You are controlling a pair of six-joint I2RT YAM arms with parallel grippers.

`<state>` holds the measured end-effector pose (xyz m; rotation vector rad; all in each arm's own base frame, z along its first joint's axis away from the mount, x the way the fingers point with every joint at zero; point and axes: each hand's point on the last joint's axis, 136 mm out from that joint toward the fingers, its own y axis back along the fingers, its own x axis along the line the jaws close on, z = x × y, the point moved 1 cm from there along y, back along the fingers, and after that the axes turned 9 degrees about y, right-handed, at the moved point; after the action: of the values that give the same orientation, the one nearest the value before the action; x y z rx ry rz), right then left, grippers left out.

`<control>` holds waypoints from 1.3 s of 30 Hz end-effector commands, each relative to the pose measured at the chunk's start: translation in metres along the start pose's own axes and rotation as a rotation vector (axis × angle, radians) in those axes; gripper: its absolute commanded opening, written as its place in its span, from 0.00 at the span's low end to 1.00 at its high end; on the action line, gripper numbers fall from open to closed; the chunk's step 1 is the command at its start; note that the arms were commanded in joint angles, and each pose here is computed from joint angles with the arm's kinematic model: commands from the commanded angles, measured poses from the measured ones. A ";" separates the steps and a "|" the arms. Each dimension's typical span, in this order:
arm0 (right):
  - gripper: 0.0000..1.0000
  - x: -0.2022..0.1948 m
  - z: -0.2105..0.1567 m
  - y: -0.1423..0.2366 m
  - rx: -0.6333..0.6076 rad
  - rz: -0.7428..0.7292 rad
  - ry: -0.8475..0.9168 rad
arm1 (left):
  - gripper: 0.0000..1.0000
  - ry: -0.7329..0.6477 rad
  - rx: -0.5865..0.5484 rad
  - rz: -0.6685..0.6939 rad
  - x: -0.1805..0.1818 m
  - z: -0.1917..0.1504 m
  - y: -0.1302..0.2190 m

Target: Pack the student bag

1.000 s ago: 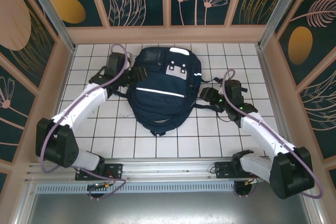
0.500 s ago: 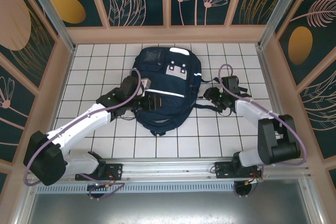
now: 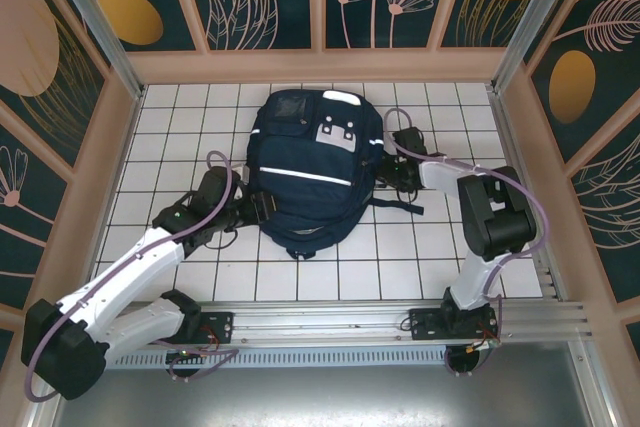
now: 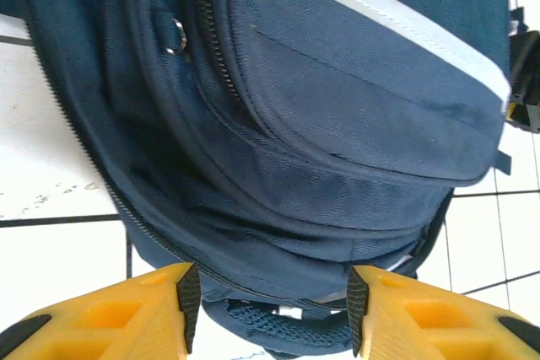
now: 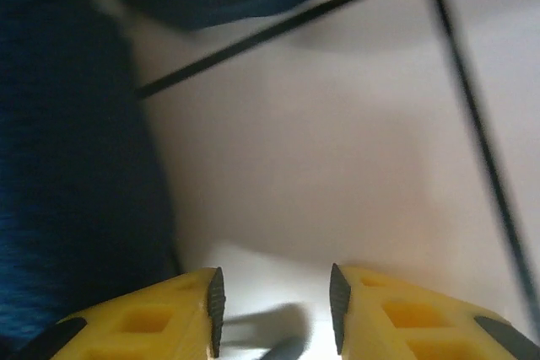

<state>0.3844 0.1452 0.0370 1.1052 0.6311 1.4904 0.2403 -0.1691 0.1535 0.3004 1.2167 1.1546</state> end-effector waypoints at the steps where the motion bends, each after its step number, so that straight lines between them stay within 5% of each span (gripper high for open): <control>1: 0.39 0.027 -0.026 -0.002 0.058 -0.003 0.151 | 0.52 -0.044 0.000 0.027 -0.002 0.006 0.006; 11: 0.23 0.075 -0.084 0.048 0.053 0.238 0.281 | 0.54 -0.090 -0.114 0.079 -0.004 0.050 0.031; 18: 0.14 0.058 -0.075 0.071 -0.025 0.157 0.332 | 0.57 -0.026 -0.050 0.030 0.002 0.029 0.017; 24: 0.56 0.057 -0.076 0.059 -0.010 0.140 0.367 | 0.60 0.151 -0.015 -0.040 0.018 0.000 0.010; 28: 0.57 0.054 -0.080 0.050 -0.023 0.148 0.412 | 0.59 0.293 -0.021 -0.100 0.028 -0.014 0.010; 35: 0.43 0.053 -0.086 0.040 -0.062 0.179 0.500 | 0.58 0.440 -0.005 -0.167 0.047 -0.039 0.001; 39: 0.45 0.052 -0.091 0.043 -0.166 0.178 0.617 | 0.58 0.469 -0.007 -0.168 0.057 -0.046 -0.005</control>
<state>0.2867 0.1979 0.0458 0.7498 0.8447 1.9385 0.1932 -0.1395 0.0934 0.0027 1.5788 1.1452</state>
